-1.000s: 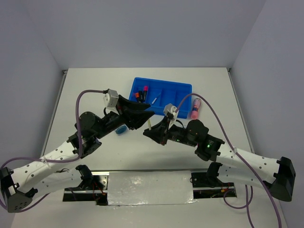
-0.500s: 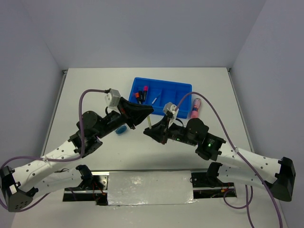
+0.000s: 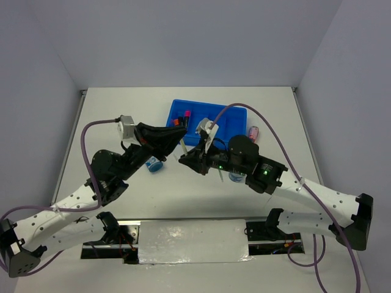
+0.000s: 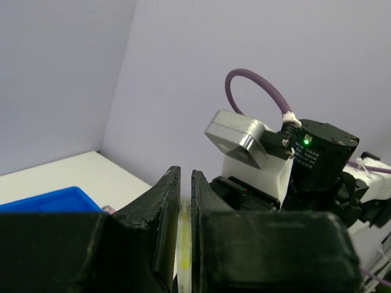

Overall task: Sort the stationery into containers
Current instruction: Close the pen cap on the pen, then place the pen in the storage box.

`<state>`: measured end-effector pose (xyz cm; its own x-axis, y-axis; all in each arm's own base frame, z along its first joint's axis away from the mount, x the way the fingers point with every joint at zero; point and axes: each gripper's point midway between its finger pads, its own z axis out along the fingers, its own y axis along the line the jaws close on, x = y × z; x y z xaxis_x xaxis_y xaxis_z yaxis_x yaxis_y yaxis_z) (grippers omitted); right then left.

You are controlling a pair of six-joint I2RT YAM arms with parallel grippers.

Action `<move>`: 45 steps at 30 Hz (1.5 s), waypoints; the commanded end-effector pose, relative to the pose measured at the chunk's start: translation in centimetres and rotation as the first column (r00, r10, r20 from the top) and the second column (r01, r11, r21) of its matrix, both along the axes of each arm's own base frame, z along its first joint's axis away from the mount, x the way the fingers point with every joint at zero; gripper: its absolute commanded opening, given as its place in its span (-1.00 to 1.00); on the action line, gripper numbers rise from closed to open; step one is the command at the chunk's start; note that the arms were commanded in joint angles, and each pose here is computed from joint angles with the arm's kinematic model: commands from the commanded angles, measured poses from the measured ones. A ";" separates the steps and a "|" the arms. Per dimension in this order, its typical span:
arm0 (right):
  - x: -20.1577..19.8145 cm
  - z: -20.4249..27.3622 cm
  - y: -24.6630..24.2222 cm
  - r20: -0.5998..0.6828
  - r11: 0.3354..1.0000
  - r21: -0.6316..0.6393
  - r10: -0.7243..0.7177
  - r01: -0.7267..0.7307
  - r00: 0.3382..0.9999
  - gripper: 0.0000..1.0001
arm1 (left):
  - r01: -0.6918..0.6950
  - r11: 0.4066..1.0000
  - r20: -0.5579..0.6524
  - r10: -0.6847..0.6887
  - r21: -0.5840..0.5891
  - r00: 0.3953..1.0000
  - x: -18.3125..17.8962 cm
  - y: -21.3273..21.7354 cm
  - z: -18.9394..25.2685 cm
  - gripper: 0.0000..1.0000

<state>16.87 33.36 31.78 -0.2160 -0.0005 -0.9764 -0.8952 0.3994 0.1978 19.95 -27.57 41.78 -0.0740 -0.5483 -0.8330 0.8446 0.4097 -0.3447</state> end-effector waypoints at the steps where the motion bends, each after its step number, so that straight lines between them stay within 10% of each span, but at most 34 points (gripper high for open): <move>1: 2.2 15.4 -1.9 0.200 0.932 0.353 -0.159 0.081 0.967 -1.00 | 0.193 0.963 -0.227 -0.148 0.190 0.962 -2.0 -2.9 -10.4 -1.00; 11: 2.1 21.8 -1.9 0.236 0.894 0.446 -0.168 0.047 0.957 -1.00 | 0.256 0.945 -0.339 -0.176 0.206 0.924 -4.0 -3.0 -16.4 -1.00; 19: 2.9 9.3 1.7 0.097 0.978 0.206 -0.055 0.034 0.994 -1.00 | -0.039 0.950 -0.253 0.122 0.309 0.960 0.3 0.1 -9.3 -1.00; 24: 1.7 3.5 2.0 0.003 0.989 0.145 0.008 -0.009 1.000 -1.00 | -0.138 0.940 -0.197 0.206 0.312 0.958 2.3 0.3 -3.9 -0.04; 28: 1.6 1.4 1.8 -0.034 0.993 0.121 0.007 -0.003 0.999 -1.00 | -0.211 0.935 -0.194 0.272 0.286 0.943 3.6 0.9 -1.5 0.23; 31: 2.1 -0.6 1.7 -0.068 0.996 0.081 -0.027 0.033 0.997 -1.00 | -0.252 0.938 -0.182 0.298 0.240 0.937 3.9 1.4 1.8 0.97; 33: 4.1 -2.6 1.2 -0.109 0.991 0.018 -0.132 0.134 0.985 -1.00 | -0.285 0.932 -0.192 0.329 0.224 0.925 4.1 2.3 4.2 0.99; 42: 10.9 -4.9 -1.9 -0.274 0.930 -0.034 -0.360 0.365 0.892 -1.00 | -0.732 0.563 -0.298 0.826 0.384 0.479 7.7 14.8 4.5 0.99; 45: 16.2 -6.5 -5.2 -0.360 0.815 -0.122 -0.569 0.567 0.740 -1.00 | -0.747 0.505 -0.289 0.862 0.433 0.416 7.4 16.7 3.0 0.99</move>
